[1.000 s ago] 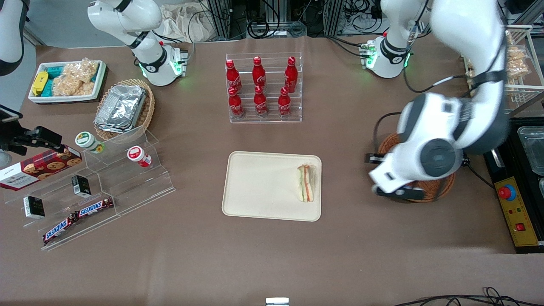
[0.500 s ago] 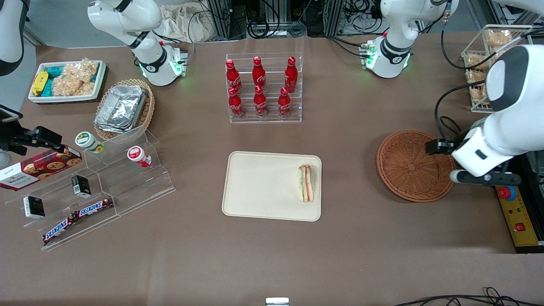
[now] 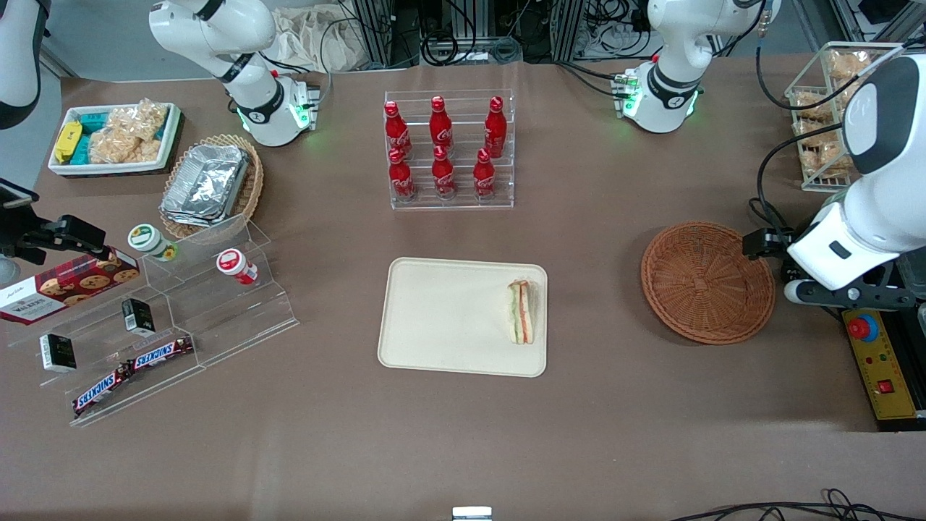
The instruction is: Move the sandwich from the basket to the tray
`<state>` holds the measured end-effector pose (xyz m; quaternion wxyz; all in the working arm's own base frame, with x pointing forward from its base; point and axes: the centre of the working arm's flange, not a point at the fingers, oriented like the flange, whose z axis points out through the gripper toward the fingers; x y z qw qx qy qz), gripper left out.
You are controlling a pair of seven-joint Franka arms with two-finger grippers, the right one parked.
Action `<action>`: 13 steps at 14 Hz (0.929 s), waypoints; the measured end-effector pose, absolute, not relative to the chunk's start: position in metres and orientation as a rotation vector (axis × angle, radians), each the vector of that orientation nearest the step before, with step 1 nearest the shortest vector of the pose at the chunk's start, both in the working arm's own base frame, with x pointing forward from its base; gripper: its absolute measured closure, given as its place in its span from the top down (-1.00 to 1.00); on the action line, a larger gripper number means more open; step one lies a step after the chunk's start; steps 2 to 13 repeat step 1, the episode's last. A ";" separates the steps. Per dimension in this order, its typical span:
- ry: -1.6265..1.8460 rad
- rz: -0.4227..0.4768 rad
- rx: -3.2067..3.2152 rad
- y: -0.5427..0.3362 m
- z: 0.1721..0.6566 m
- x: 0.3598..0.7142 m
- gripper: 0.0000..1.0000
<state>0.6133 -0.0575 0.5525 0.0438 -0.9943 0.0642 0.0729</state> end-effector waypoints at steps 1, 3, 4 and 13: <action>0.193 0.225 -3.040 -0.056 0.553 0.613 0.99; 0.193 0.225 -3.040 -0.056 0.553 0.613 0.99; 0.193 0.225 -3.040 -0.056 0.553 0.613 0.99; 0.193 0.225 -3.040 -0.056 0.553 0.613 0.99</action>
